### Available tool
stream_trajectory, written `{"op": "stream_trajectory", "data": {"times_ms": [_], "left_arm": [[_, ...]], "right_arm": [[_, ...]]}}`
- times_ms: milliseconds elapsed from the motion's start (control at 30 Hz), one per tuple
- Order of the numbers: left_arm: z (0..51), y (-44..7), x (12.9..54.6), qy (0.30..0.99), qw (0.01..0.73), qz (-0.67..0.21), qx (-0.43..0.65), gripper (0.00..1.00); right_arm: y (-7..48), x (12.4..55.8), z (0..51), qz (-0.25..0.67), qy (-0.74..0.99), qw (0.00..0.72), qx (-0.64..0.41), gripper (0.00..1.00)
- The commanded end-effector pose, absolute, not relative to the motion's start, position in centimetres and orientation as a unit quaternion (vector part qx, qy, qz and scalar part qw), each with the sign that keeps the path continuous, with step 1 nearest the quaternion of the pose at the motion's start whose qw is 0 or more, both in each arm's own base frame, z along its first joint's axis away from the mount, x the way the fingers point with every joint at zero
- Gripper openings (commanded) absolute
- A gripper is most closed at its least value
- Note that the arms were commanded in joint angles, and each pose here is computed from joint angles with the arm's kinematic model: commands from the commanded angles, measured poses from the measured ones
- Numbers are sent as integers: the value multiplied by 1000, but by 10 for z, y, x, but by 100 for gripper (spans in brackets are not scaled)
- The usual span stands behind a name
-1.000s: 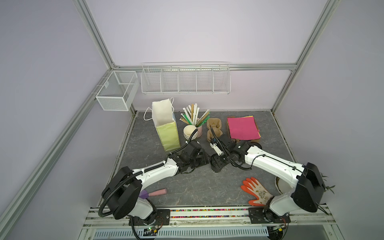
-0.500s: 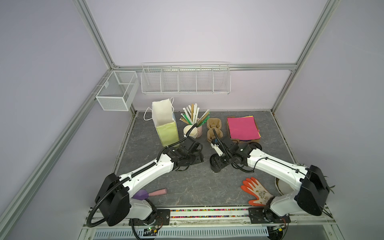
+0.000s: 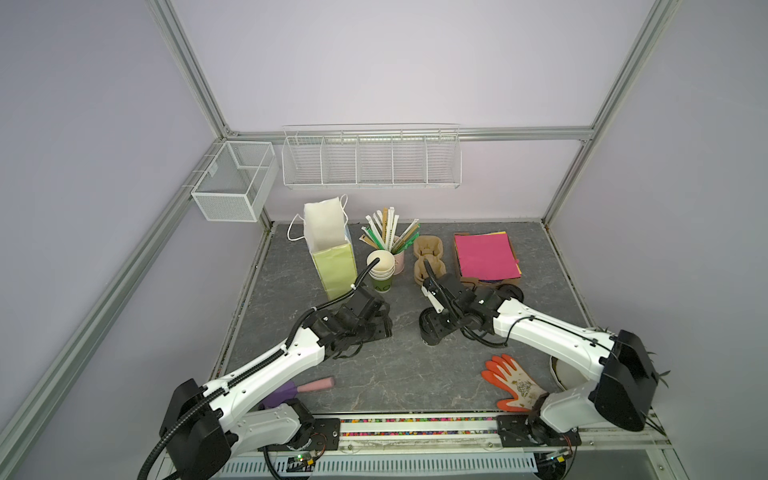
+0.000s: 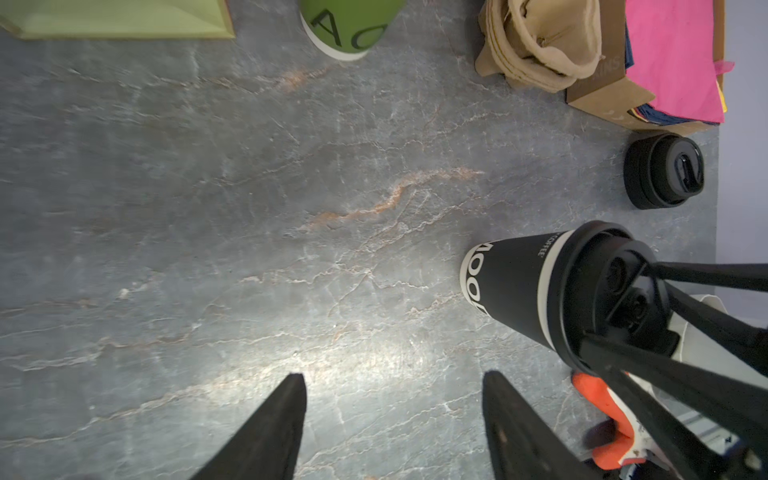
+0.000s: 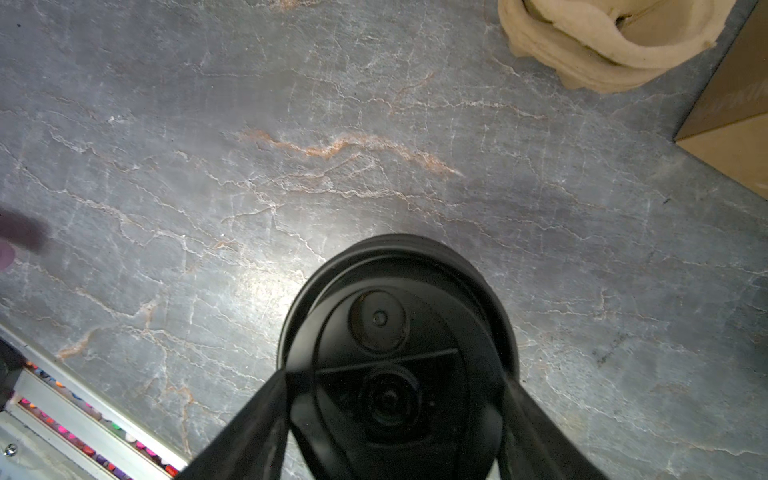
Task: Pack the takeout coffee
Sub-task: 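Open and withdraw the left gripper while the right lifts the lidded cup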
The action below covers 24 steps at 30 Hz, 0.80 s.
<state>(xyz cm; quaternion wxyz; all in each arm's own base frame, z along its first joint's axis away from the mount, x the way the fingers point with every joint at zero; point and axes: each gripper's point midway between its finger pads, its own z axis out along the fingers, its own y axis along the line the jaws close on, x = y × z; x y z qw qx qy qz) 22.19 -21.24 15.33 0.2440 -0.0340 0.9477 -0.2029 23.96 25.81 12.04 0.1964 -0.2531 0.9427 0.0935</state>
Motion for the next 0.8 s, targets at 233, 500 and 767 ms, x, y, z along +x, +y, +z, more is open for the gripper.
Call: {"op": "stream_trajectory", "data": {"times_ms": [233,500,767], "left_arm": [[210,-146,242,937,326,-120,-38,70],[230,-116,245,932,347,-96,-43,72],[239,-95,251,925,375,-58,-31,75]], "right_arm": [[199,200,94,4,972,56,-229,69],[185,213,119,25,978,91,-187,69],[141,231,145,37,985,130,-107,69]]}}
